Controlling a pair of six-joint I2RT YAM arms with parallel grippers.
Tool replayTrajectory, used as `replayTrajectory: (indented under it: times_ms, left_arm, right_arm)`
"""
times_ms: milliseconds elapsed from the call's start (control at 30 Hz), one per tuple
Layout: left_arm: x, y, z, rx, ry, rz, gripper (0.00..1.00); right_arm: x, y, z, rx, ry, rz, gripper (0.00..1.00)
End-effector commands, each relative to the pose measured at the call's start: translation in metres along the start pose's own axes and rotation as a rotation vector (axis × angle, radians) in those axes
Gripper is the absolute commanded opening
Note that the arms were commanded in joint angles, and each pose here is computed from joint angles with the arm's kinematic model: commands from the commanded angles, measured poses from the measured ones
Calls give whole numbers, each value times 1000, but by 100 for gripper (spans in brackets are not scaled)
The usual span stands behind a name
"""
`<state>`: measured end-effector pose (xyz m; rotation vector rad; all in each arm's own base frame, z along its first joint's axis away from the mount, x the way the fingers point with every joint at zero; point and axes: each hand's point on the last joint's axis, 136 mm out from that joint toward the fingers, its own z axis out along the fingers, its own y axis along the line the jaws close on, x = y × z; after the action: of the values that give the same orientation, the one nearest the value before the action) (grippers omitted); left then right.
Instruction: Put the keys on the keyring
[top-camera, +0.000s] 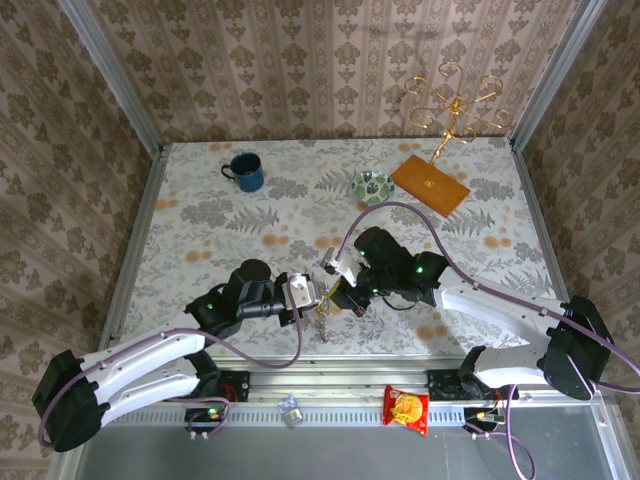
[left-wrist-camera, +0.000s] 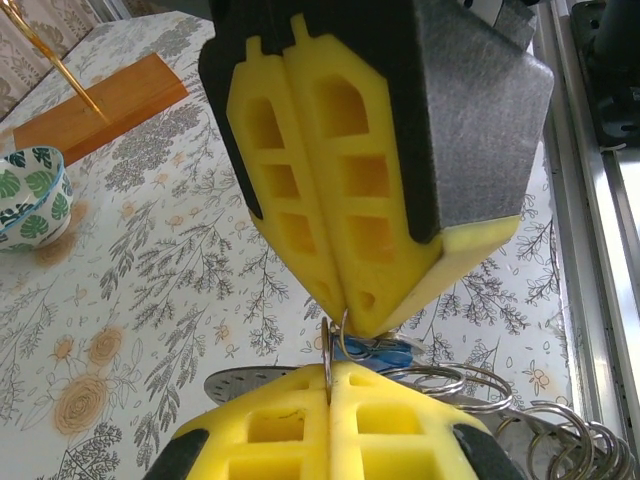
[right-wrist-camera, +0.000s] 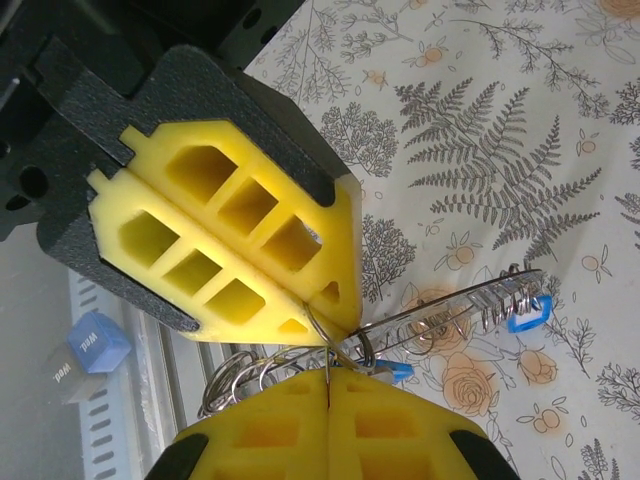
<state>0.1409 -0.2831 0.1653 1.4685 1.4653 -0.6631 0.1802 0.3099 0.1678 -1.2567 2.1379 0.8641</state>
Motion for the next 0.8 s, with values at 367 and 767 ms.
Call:
replayTrajectory:
  times_ms: [367, 767]
  left_arm:
    - [-21, 5, -5, -32, -53, 54, 0]
    - [-23, 7, -7, -68, -76, 93, 0]
  right_arm:
    - [-16, -12, -2, 75, -62, 22, 0]
    - [-10, -28, 1, 119, -29, 119, 0]
